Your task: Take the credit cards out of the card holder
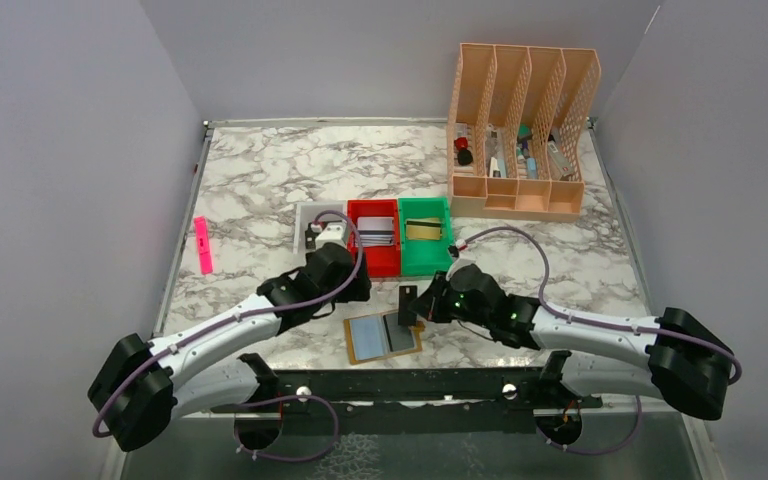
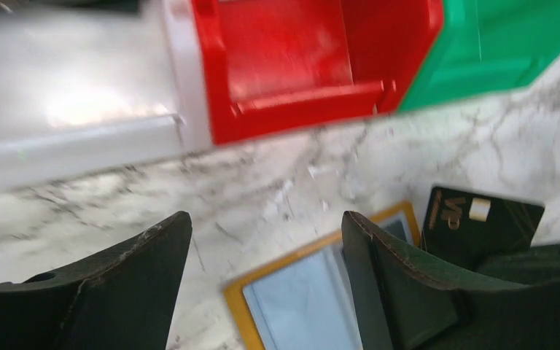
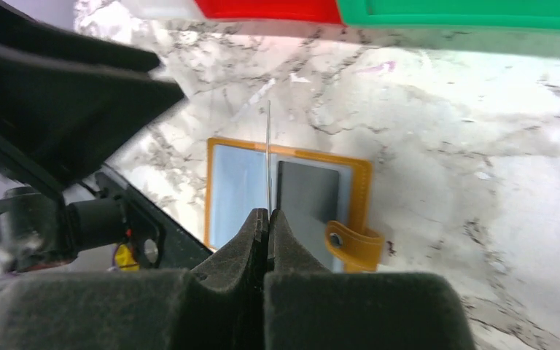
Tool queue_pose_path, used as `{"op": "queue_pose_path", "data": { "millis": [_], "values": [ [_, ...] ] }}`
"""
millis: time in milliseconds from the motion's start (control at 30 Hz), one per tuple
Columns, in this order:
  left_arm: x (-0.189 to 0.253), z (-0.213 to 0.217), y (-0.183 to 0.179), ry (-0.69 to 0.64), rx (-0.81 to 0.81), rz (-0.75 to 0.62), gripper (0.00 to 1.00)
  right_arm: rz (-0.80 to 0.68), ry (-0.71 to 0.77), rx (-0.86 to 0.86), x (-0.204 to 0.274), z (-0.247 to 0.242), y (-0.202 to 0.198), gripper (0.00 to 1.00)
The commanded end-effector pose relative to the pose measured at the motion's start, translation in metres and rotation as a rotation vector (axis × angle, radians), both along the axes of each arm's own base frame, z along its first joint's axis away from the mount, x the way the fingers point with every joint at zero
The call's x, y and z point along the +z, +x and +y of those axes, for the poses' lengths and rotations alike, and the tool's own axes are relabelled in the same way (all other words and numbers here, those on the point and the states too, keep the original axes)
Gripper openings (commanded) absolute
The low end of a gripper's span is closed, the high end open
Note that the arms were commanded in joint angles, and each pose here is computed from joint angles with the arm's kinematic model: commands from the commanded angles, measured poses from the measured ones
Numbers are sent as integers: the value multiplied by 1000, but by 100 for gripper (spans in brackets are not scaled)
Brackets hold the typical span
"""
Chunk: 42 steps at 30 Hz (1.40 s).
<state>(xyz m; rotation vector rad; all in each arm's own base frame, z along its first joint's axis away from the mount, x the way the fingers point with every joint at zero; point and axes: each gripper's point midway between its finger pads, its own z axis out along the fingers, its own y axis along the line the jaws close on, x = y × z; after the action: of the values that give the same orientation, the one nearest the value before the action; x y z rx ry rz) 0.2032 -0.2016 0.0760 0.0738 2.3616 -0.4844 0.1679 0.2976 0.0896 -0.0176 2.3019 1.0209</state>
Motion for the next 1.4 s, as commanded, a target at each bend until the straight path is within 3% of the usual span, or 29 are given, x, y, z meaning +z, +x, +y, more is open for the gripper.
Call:
{"op": "queue_pose_path", "data": {
  "millis": [0, 167, 400, 733, 933, 1233, 1367],
  "values": [
    [33, 34, 46, 127, 105, -124, 81, -40, -125, -77, -8, -26, 10, 1],
    [66, 73, 85, 125, 251, -199, 88, -68, -141, -93, -4, -34, 13, 1],
    [68, 120, 113, 20, 463, -225, 91, -140, -170, -80, 13, -32, 22, 1],
    [45, 113, 137, -30, 383, -205, 91, -167, -187, -65, 22, -29, 26, 2],
    [24, 99, 132, -52, 308, -132, 90, -182, -191, -63, 26, -26, 30, 2],
    [31, 65, 105, -234, 161, -115, 81, -352, -217, -22, 63, -1, 59, 1],
    [23, 80, 100, -177, 224, -85, 83, -458, -201, 60, 88, 27, 71, 1]
  ]
}}
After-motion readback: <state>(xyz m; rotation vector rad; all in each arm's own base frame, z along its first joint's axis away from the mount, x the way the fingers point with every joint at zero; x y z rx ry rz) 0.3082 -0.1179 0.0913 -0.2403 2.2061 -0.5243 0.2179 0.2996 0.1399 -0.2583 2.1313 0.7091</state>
